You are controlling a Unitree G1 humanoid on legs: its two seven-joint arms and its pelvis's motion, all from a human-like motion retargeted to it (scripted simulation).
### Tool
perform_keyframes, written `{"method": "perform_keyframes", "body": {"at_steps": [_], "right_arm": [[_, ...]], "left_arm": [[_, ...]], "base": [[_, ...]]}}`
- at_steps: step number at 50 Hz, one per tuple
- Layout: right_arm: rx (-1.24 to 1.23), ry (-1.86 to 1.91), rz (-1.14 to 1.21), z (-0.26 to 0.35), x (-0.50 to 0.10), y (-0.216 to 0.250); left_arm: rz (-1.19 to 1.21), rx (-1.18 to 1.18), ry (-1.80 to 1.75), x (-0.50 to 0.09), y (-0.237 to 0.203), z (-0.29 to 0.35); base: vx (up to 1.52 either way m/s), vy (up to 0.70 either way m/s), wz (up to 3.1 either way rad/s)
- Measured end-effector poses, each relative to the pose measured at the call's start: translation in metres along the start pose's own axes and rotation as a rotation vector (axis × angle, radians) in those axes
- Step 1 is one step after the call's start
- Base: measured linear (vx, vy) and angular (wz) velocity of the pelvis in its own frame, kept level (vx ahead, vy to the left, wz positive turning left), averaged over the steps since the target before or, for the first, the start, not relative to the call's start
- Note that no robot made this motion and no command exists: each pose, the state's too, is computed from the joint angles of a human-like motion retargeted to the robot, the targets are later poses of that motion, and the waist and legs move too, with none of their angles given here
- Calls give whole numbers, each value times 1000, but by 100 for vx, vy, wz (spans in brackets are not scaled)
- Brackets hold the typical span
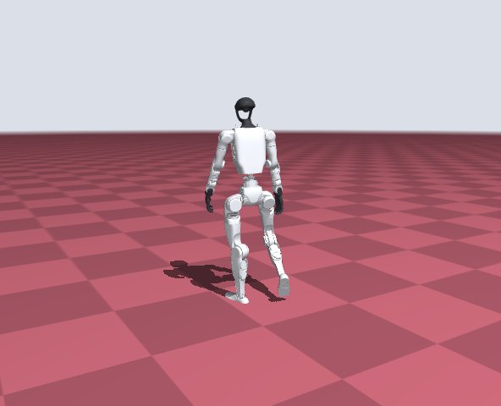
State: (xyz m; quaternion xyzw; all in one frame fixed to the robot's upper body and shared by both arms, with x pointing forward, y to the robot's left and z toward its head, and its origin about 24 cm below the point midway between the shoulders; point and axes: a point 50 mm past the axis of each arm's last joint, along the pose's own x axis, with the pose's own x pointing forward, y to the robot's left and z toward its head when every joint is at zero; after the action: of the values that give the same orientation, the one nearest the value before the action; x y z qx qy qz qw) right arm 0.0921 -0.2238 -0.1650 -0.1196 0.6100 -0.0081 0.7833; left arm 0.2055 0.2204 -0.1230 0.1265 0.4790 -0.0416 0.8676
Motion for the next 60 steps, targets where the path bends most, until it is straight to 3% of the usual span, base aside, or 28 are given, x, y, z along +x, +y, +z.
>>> {"method": "perform_keyframes", "body": {"at_steps": [4,9,14,19,25,27,28,31,37,42,47,51,55,60], "right_arm": [[62,384,170,-133,-31,24],[188,635,276,-228,-86,40],[346,730,322,-263,-117,56],[285,635,360,-235,-94,56],[169,395,206,-132,-32,14],[153,284,168,-85,-16,2],[330,168,112,-53,-9,-9],[46,-37,62,38,-1,-14],[197,-713,-110,259,-73,-49],[252,-1073,-198,353,-165,-70],[158,-1185,-289,384,-212,-78],[198,-1185,-237,385,-210,-71],[155,-1056,-175,357,-165,-51],[75,-830,-66,269,-78,-6]], "left_arm": [[116,163,-322,-16,40,147],[216,138,-747,-83,62,279],[188,183,-1067,-145,44,350],[103,249,-1140,-153,12,361],[-78,179,-955,-90,-33,299],[-125,281,-774,-52,-44,244],[-161,333,-674,-34,-50,207],[-293,369,-199,2,-52,59],[-329,64,543,-68,-44,-190],[-302,-130,749,-153,-40,-284],[-358,-251,919,-223,-56,-330],[-453,-273,997,-238,-74,-336],[-429,-261,886,-194,-72,-312],[-52,-208,474,-92,-23,-222]], "base": [[51,7,157],[51,1,89],[48,-2,49],[45,-8,3],[61,-14,37],[69,-25,-114],[65,-26,-154],[54,-25,-129],[44,-7,-70],[50,-2,-84],[52,9,-25],[51,14,3],[55,18,-16],[74,28,-113]]}}
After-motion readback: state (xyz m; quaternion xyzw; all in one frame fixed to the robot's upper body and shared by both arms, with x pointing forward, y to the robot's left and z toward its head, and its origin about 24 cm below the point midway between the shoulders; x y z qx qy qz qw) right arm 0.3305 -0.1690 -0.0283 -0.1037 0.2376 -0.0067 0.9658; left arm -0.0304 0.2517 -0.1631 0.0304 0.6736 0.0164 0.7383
